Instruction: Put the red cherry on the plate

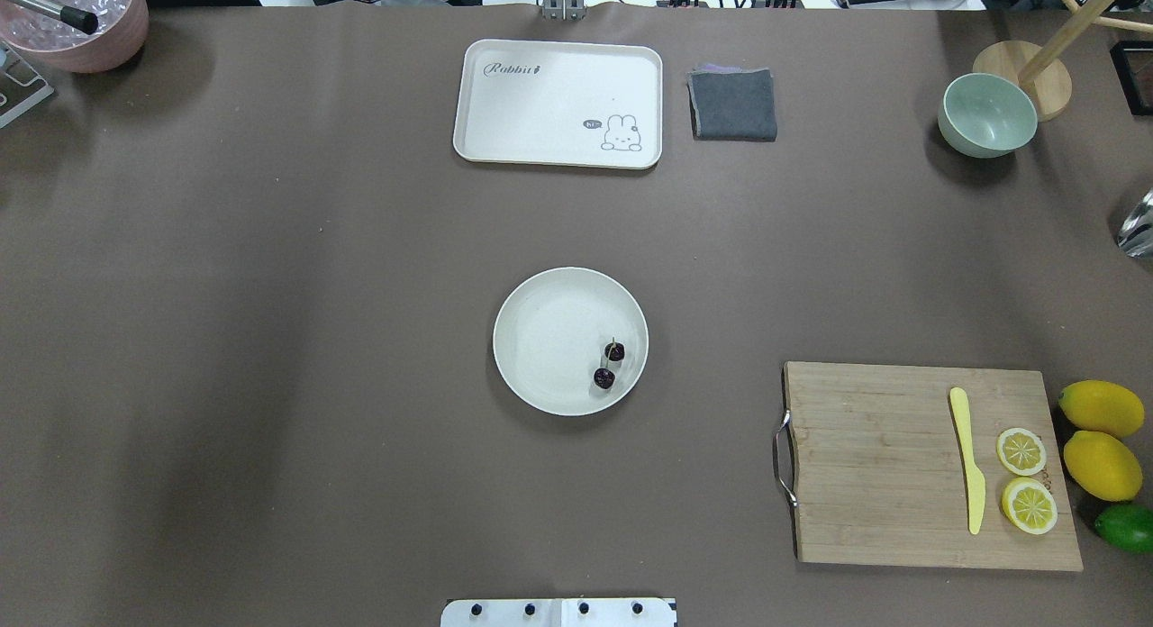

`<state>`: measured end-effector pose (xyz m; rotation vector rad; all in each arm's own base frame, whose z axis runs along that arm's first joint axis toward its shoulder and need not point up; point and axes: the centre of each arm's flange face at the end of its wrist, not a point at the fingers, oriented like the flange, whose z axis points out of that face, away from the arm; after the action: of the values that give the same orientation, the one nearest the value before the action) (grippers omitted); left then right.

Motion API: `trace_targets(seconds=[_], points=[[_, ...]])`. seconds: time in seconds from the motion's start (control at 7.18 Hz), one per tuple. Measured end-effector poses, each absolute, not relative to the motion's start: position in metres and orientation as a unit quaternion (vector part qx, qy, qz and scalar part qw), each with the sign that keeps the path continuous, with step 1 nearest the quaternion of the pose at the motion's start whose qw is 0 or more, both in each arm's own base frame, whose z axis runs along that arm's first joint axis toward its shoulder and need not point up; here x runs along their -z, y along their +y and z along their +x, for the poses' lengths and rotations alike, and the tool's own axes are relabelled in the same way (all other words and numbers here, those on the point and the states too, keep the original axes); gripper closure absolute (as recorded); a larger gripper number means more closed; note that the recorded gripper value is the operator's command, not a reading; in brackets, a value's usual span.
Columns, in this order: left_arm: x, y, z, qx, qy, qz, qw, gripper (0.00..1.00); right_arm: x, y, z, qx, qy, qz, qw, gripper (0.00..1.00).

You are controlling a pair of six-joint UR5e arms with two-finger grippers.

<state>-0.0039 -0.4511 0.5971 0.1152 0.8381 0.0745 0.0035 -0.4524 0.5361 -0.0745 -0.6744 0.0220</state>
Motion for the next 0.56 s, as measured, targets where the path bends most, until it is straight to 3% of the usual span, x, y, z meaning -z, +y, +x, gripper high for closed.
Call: trace_targets(seconds=[0.56], points=[[-0.614, -0.448, -0.006, -0.030, 0.405, 0.042, 0.913, 0.02, -0.557, -0.469, 0.017, 0.011, -0.339, -0.016, 0.941, 0.00]])
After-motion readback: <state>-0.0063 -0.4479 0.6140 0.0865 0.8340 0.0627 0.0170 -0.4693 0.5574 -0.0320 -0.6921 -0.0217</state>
